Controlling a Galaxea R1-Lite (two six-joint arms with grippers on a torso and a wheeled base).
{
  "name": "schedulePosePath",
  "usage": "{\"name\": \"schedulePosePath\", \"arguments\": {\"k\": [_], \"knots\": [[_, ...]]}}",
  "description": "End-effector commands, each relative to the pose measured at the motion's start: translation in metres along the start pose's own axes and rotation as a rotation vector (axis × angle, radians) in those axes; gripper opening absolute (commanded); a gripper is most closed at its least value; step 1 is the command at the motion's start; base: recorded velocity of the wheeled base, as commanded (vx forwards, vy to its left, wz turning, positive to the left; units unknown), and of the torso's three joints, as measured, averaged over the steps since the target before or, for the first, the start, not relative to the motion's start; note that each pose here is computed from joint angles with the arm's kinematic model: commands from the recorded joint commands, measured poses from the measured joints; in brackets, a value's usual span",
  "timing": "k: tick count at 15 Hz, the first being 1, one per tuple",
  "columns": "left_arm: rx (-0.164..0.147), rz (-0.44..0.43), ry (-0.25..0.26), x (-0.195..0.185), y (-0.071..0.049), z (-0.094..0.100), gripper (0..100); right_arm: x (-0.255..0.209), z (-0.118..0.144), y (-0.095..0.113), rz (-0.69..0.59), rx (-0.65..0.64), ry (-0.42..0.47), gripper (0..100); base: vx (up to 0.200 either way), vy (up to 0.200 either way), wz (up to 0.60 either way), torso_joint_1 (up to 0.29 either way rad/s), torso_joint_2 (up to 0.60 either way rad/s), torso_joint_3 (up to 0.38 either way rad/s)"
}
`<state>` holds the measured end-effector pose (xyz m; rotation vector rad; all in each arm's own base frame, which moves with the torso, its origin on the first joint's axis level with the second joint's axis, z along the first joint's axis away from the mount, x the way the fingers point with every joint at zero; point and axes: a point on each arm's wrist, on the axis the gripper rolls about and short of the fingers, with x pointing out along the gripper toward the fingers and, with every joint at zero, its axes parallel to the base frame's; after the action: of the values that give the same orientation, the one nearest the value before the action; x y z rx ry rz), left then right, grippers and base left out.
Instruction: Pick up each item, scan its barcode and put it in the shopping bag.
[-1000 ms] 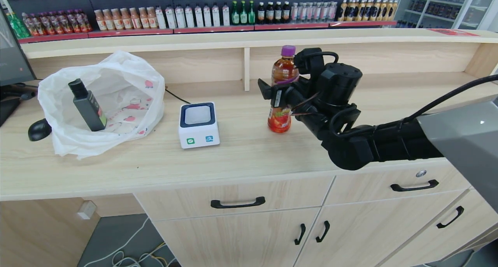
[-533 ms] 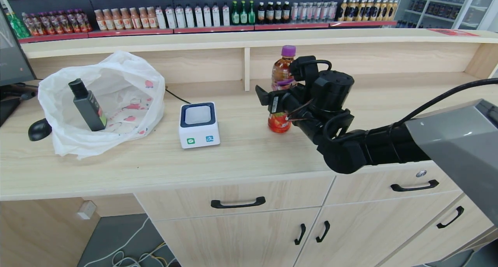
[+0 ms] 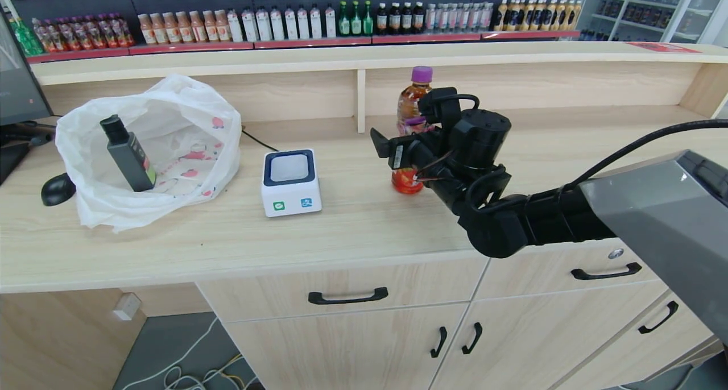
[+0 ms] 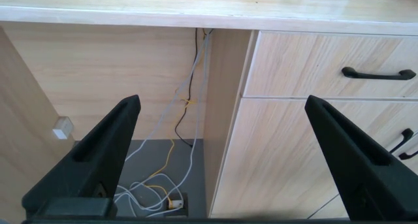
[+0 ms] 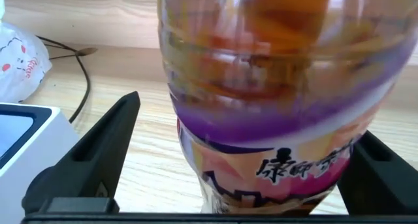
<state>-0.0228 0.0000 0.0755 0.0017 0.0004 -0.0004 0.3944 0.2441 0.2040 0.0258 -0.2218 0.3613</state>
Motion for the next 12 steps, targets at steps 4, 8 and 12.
{"name": "schedulePosePath", "arguments": {"k": [4,8,12], "knots": [[0.000,0.000,0.000,0.0000,0.0000,0.0000,100,0.0011,0.0003,-0.0001,-0.001,0.000,-0.004,100,0.000,0.000,0.00,0.000,0.00,0.000],[0.000,0.000,0.000,0.0000,0.0000,0.0000,100,0.0022,0.0048,-0.0001,0.001,0.008,-0.019,0,0.000,0.000,0.00,0.000,0.00,0.000],[0.000,0.000,0.000,0.0000,0.0000,0.0000,100,0.0029,0.0068,-0.0001,0.000,0.012,-0.027,0,0.000,0.000,0.00,0.000,0.00,0.000]]}}
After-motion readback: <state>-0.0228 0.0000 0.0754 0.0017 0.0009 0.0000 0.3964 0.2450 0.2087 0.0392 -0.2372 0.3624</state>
